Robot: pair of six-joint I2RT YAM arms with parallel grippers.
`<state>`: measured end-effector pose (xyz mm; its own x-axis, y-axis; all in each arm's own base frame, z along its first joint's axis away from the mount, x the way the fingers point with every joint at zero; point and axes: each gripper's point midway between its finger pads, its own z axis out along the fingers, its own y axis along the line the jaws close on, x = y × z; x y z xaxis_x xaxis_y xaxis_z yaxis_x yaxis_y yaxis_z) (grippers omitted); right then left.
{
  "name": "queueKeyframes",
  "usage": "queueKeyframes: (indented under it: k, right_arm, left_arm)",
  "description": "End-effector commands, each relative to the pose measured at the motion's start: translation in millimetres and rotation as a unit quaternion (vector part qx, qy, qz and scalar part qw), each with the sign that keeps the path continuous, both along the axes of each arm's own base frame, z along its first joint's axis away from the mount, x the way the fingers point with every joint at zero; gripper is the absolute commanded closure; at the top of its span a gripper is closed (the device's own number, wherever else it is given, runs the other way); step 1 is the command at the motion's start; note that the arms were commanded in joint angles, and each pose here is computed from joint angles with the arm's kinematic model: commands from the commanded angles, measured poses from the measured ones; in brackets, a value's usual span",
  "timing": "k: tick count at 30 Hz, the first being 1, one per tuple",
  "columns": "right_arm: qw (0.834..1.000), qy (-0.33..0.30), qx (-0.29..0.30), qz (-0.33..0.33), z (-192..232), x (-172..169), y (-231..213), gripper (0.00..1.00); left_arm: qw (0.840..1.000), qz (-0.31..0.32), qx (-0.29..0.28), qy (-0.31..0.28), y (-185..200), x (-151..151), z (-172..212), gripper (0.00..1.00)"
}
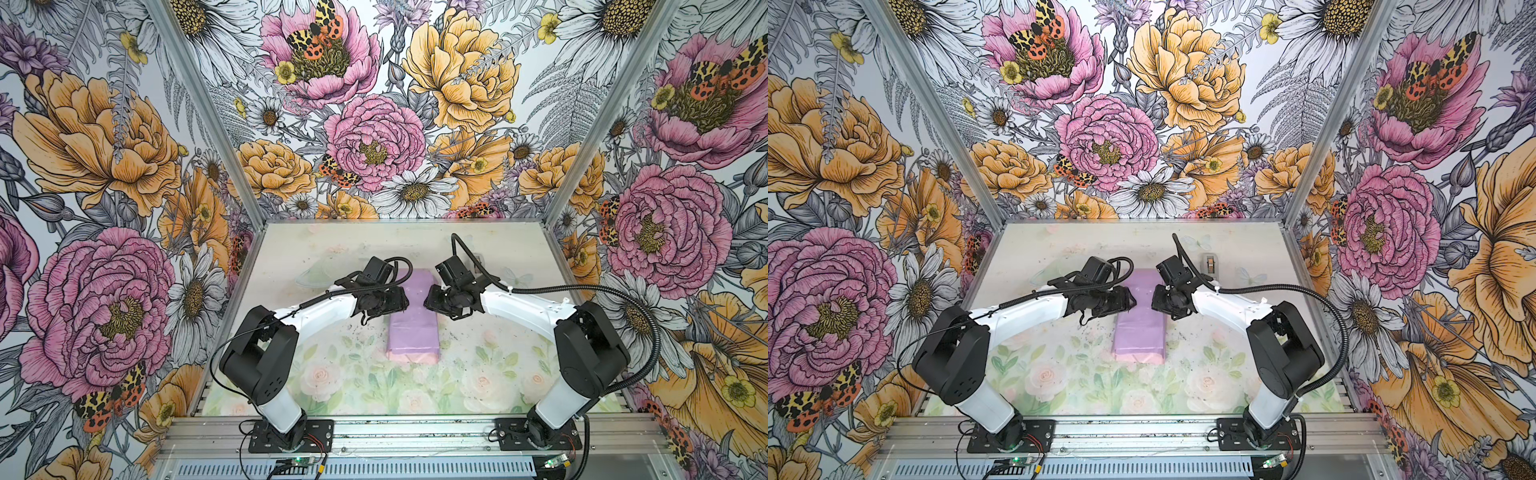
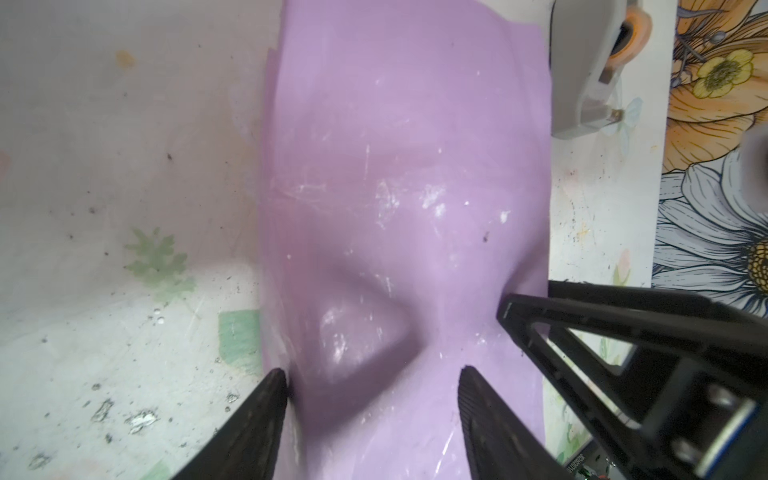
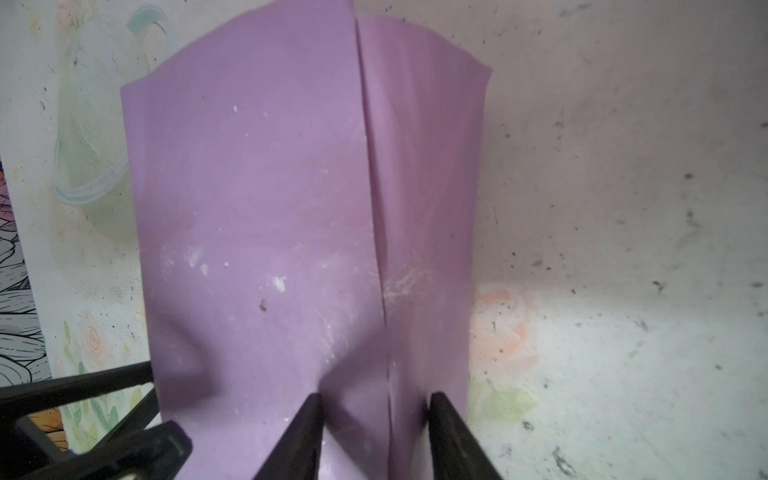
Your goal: Wrap the gift box in paper
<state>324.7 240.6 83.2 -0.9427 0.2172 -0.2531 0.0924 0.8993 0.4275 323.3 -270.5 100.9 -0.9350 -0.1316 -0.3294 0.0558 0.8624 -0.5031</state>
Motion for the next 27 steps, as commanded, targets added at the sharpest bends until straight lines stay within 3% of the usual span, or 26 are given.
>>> queueKeyframes:
  k: [1,7,11,13,22,27]
  right_arm:
    - [1.000,0.008,-0.013,0.004,-6.9,-4.6,-1.8,0.61]
    - [1.000,0.008,-0.008,0.004,-4.4,-8.7,1.0,0.60]
    - [1.000,-0.003,0.008,-0.001,10.3,-8.1,-4.9,0.39]
    - [1.000,-0.003,0.021,-0.002,17.9,-8.5,-9.8,0.34]
    - [0.999,0.023,0.026,0.031,7.7,-6.3,4.1,0.34]
    - [0.998,0.035,0.021,0.043,-3.7,-4.1,11.0,0.48]
  left_arm:
    - [1.000,0.001,0.010,-0.011,1.9,7.8,0.7,0.35]
    - [0.999,-0.013,0.032,0.007,0.0,-5.2,-20.8,0.41]
    - [0.999,-0.020,0.040,0.012,0.9,-11.3,-27.8,0.45]
    - [0.998,-0.024,0.047,0.014,3.0,-14.2,-29.9,0.45]
    - [0.998,-0.046,0.053,0.002,-1.5,-14.8,-24.6,0.44]
    - [0.997,-0.056,0.048,-0.002,-7.9,-15.0,-20.6,0.43]
